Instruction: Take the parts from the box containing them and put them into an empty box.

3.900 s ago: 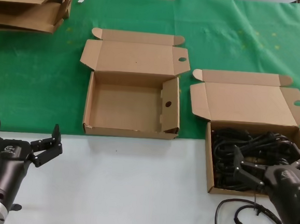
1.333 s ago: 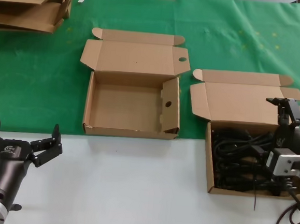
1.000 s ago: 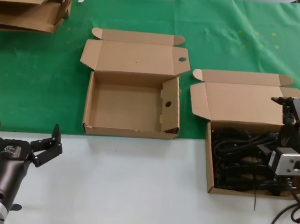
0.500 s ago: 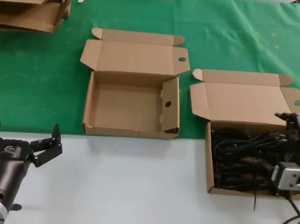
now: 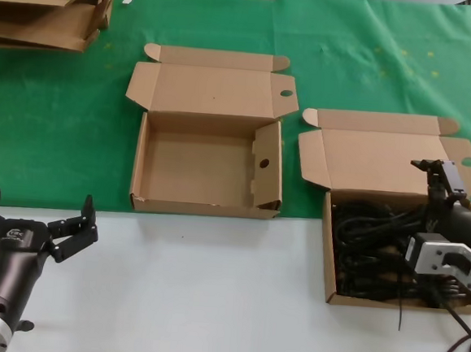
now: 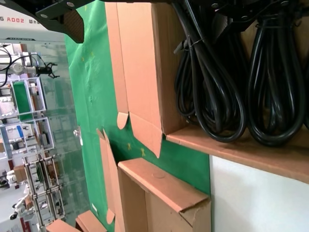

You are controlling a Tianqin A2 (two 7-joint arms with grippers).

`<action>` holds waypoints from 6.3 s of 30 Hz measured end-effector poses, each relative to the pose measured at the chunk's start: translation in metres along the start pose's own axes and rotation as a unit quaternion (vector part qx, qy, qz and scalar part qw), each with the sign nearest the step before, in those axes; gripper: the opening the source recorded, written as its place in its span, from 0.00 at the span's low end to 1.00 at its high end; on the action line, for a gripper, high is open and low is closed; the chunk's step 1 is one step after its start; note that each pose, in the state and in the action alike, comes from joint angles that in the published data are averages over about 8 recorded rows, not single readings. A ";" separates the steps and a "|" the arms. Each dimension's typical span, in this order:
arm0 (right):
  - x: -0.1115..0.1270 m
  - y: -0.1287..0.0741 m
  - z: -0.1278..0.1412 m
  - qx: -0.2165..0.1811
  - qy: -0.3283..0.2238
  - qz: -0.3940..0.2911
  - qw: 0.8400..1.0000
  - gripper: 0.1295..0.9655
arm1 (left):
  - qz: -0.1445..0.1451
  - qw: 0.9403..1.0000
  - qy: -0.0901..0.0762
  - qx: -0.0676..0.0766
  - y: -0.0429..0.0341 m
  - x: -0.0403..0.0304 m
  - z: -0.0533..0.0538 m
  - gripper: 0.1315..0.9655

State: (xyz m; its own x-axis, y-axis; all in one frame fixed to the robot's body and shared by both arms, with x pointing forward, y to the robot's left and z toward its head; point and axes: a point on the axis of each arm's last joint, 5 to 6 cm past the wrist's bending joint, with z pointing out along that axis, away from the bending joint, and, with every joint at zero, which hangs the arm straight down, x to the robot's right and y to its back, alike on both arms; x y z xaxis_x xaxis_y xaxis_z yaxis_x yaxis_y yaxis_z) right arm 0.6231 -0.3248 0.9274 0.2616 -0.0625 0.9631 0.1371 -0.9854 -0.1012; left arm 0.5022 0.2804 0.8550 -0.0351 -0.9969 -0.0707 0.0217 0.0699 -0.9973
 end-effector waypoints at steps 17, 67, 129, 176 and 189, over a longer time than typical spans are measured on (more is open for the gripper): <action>-0.007 0.009 0.000 -0.006 -0.011 0.010 1.000 0.77 | 0.000 1.000 0.000 0.000 0.0000 0.0000 0.000 1.00; 0.020 -0.075 -0.033 0.072 0.038 0.039 0.996 0.11 | 0.000 1.000 0.000 0.000 0.0000 0.0000 0.000 1.00; 0.012 -0.170 0.104 0.172 0.005 0.041 0.984 0.41 | 0.000 1.000 0.000 0.000 0.0000 0.0000 0.000 1.00; 0.061 -0.164 0.059 0.193 0.081 0.113 0.971 1.00 | 0.000 1.000 0.000 0.000 0.0000 0.0000 0.000 1.00; 0.035 -0.168 0.046 0.209 0.076 0.224 0.949 1.00 | 0.000 1.000 0.000 0.000 0.0000 0.0000 0.000 1.00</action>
State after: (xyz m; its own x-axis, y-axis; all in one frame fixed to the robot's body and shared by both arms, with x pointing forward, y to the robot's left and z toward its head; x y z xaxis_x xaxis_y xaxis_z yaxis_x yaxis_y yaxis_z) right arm 0.6535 -0.1537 0.9664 0.2475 -0.5130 0.8219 0.4203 -0.7075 -0.5681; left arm 0.5022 0.2804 0.8550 -0.0351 -0.9969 -0.0706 0.0217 0.0699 -0.9973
